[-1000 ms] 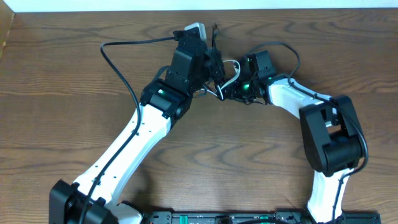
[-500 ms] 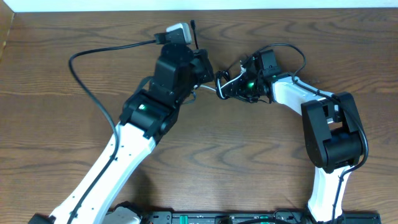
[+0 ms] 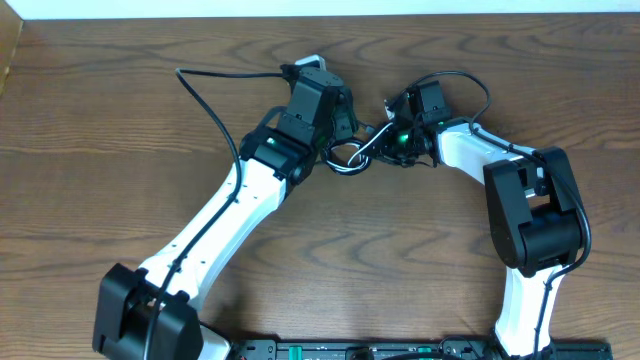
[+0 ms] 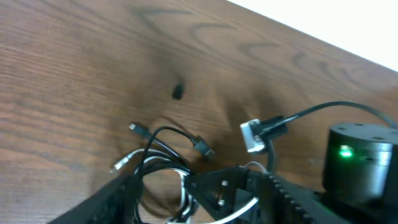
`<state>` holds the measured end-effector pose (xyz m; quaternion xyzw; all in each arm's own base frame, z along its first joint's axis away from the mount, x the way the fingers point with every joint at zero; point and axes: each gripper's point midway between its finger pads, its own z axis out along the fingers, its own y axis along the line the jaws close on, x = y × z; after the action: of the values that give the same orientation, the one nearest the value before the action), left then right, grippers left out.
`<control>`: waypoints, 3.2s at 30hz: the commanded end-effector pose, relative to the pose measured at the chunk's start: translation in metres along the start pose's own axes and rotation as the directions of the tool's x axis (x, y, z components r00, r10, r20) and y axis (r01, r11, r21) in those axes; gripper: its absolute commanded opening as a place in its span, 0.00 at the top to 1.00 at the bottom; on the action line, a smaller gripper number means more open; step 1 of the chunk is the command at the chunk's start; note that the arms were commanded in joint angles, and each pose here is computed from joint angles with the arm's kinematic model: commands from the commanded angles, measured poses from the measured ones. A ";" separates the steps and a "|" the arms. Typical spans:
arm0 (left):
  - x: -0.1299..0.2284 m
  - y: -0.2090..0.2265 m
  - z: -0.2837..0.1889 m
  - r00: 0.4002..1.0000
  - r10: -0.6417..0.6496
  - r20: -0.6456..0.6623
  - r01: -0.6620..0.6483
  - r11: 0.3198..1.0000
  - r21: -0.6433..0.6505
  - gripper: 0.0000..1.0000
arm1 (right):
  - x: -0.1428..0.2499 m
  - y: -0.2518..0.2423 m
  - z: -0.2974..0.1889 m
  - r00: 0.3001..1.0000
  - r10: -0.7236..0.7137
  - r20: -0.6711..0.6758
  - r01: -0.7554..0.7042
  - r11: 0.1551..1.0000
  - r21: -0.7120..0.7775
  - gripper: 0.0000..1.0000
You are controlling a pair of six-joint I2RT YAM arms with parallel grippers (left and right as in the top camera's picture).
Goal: Untangle cables
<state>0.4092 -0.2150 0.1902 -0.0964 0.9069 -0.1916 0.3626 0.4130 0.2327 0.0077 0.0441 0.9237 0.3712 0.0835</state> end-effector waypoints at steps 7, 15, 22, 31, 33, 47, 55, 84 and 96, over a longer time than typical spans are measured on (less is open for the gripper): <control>0.017 0.018 0.020 0.993 0.097 -0.071 -0.103 0.992 -0.079 0.15 | 0.008 -0.013 0.005 1.000 0.009 -0.029 -0.009 1.000 0.017 0.83; 0.037 0.038 0.016 0.956 0.234 -0.179 -0.259 0.957 -0.129 0.28 | 0.001 0.002 -0.018 0.995 -0.096 -0.001 0.096 0.995 0.041 0.59; 0.044 0.032 0.016 0.953 0.221 -0.206 -0.243 0.966 -0.087 0.30 | -0.015 0.021 -0.070 0.975 -0.199 0.100 0.179 0.968 0.176 0.45; 0.057 0.022 0.015 0.939 0.231 -0.253 -0.243 0.970 -0.016 0.35 | -0.014 0.015 -0.082 0.973 -0.201 0.115 0.167 0.954 0.248 0.20; 0.056 0.022 0.016 0.941 0.231 -0.248 -0.243 0.970 -0.017 0.35 | -0.012 0.000 -0.084 0.977 -0.182 0.110 0.137 0.935 0.328 0.08; 0.052 0.028 0.016 0.932 0.270 -0.241 -0.285 0.958 -0.032 0.36 | -0.028 -0.039 -0.119 0.962 -0.253 0.106 0.160 0.831 0.533 0.01; 0.032 0.062 0.017 0.951 0.211 -0.226 -0.243 0.962 -0.123 0.36 | -0.031 -0.030 -0.123 0.817 -0.562 -0.127 0.517 0.616 0.594 0.01; 0.112 -0.023 0.063 0.893 0.341 -0.295 -0.310 0.939 0.148 0.39 | -0.068 -0.087 -0.185 0.897 -0.439 0.043 0.343 0.757 0.556 0.01; 0.154 -0.047 0.117 0.901 0.339 -0.270 -0.290 0.935 0.204 0.48 | -0.070 -0.080 -0.191 0.905 -0.408 0.119 0.331 0.852 0.404 0.01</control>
<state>0.3871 -0.3327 0.0435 0.1068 0.9337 -0.2168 0.2643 0.4390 0.0272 0.0848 -0.0823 0.9621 0.1351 0.2222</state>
